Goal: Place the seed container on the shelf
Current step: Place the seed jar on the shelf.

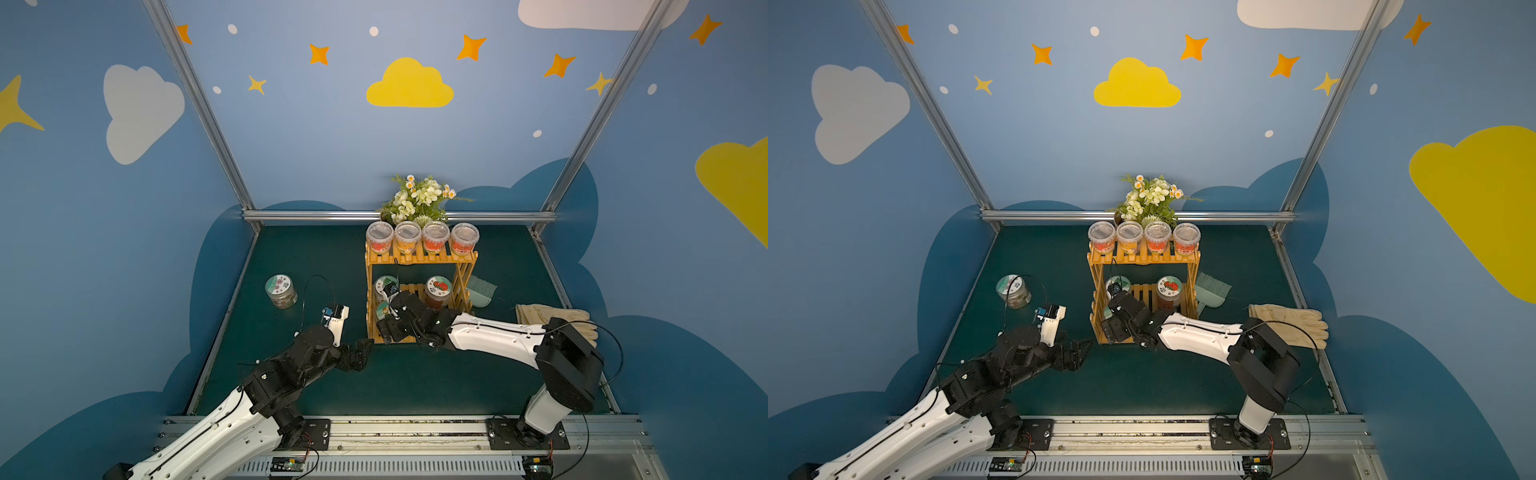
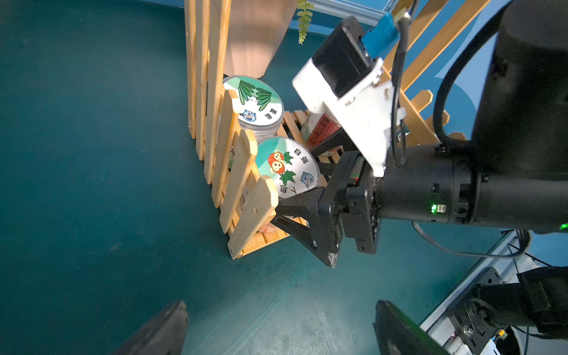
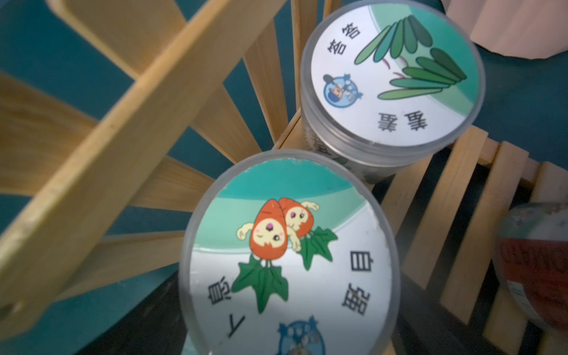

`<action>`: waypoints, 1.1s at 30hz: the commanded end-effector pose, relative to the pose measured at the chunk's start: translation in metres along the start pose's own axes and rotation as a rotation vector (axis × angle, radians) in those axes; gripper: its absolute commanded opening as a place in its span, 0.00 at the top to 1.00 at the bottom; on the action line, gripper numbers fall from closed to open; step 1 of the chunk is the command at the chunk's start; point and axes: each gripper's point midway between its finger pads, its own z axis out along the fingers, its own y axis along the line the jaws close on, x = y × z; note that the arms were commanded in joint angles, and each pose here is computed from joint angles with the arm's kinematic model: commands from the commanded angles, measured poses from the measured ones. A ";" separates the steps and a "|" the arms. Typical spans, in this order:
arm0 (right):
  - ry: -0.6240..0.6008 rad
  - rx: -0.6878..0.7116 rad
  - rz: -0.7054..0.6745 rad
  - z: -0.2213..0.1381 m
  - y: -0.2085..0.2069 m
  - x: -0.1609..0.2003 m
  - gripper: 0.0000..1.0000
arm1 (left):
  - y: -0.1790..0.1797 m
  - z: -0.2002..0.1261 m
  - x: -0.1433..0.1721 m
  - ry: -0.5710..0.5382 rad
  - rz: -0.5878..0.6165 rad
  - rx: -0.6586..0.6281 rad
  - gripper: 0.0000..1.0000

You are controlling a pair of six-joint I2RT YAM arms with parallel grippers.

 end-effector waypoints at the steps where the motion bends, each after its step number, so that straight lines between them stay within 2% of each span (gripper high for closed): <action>1: -0.020 0.000 0.009 -0.009 0.004 -0.012 0.02 | 0.004 -0.002 0.000 -0.007 0.004 -0.016 0.00; 8: -0.012 -0.023 -0.013 -0.015 0.005 -0.003 0.02 | 0.004 -0.001 0.001 -0.002 0.010 -0.020 0.00; 11: -0.020 -0.034 -0.018 -0.017 0.005 0.000 0.08 | 0.005 -0.001 0.000 -0.006 0.010 -0.020 0.00; 18: -0.021 -0.027 -0.017 -0.013 0.002 0.005 0.09 | 0.004 -0.001 0.000 -0.005 0.009 -0.016 0.00; 21: -0.011 -0.036 -0.013 -0.011 0.003 0.007 0.18 | 0.004 -0.001 0.000 -0.002 0.010 -0.018 0.00; 31: -0.016 -0.040 -0.013 -0.011 0.002 0.008 0.16 | 0.007 -0.004 -0.002 -0.008 0.015 -0.035 0.00; 33: -0.012 -0.042 -0.019 -0.013 0.002 0.009 0.12 | 0.008 -0.005 -0.004 -0.007 0.015 -0.045 0.00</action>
